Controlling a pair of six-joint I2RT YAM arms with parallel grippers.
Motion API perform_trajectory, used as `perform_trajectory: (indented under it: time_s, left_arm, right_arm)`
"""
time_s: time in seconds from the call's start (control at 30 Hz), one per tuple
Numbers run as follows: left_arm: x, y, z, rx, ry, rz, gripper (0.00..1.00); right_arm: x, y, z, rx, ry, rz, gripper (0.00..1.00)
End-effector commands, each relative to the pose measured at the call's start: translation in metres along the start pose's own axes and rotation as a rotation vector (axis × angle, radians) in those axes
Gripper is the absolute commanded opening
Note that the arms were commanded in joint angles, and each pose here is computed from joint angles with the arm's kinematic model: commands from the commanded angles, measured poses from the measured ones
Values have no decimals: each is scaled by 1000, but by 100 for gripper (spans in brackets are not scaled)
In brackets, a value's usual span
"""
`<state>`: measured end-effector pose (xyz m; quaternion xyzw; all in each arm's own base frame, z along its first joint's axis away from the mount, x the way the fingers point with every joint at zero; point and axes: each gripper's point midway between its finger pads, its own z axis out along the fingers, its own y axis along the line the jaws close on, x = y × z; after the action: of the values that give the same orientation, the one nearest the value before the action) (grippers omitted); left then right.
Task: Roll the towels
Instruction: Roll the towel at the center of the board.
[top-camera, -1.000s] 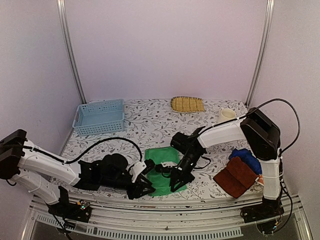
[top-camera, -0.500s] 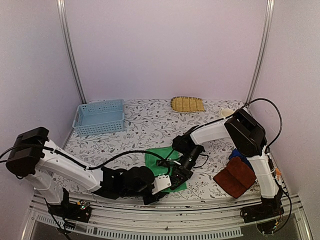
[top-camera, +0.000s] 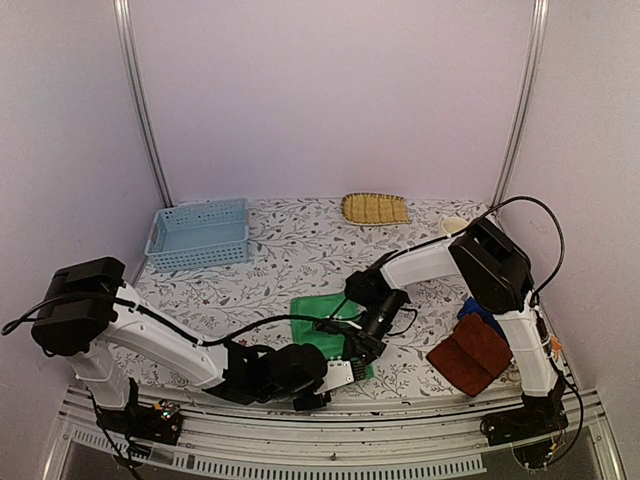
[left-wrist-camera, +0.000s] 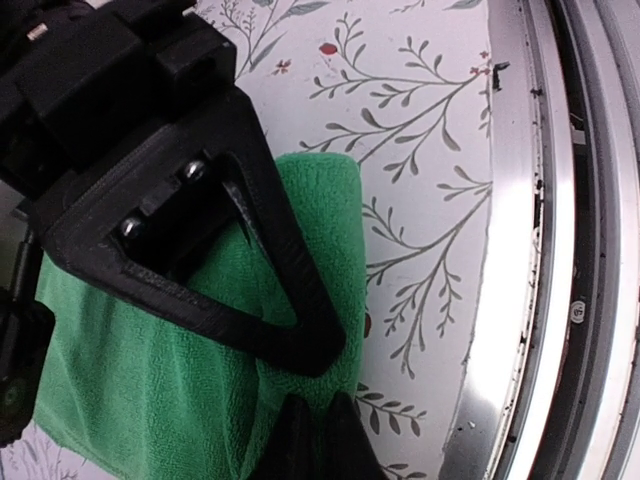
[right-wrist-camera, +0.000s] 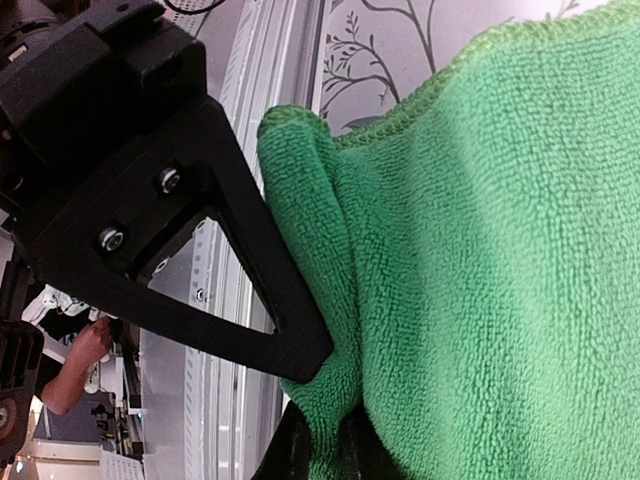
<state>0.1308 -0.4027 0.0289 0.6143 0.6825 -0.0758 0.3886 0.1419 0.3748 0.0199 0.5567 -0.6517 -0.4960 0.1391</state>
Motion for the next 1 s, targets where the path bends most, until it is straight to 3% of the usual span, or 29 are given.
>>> perform_trajectory:
  time_s: [0.0,0.07,0.13,0.3,0.47,0.67,0.97]
  left_arm:
    - [8,-3,5,-2,44,33,2]
    - [8,-8,4,37,51,14,0]
    - [6,-13,2,84,56,-22,0]
    - [12,-15,3,243,85,-194,0]
    - [12,-13,11,432,122,-381,0]
    - [17,-8,17,712,169,-674,0]
    - [23,-2,27,878,225,-933,0]
  right_arm:
    - [6,10,-9,8,27,16,16]
    - [-3,30,-26,0,-10,-46,31]
    - [-15,50,-50,32,-60,-129,38]
    - [-27,74,-115,215,-201,-258,42]
    - [-14,66,-135,524,-231,-384,42]
    - [9,50,-114,706,-162,-505,40]
    - [8,31,-60,853,22,-690,43]
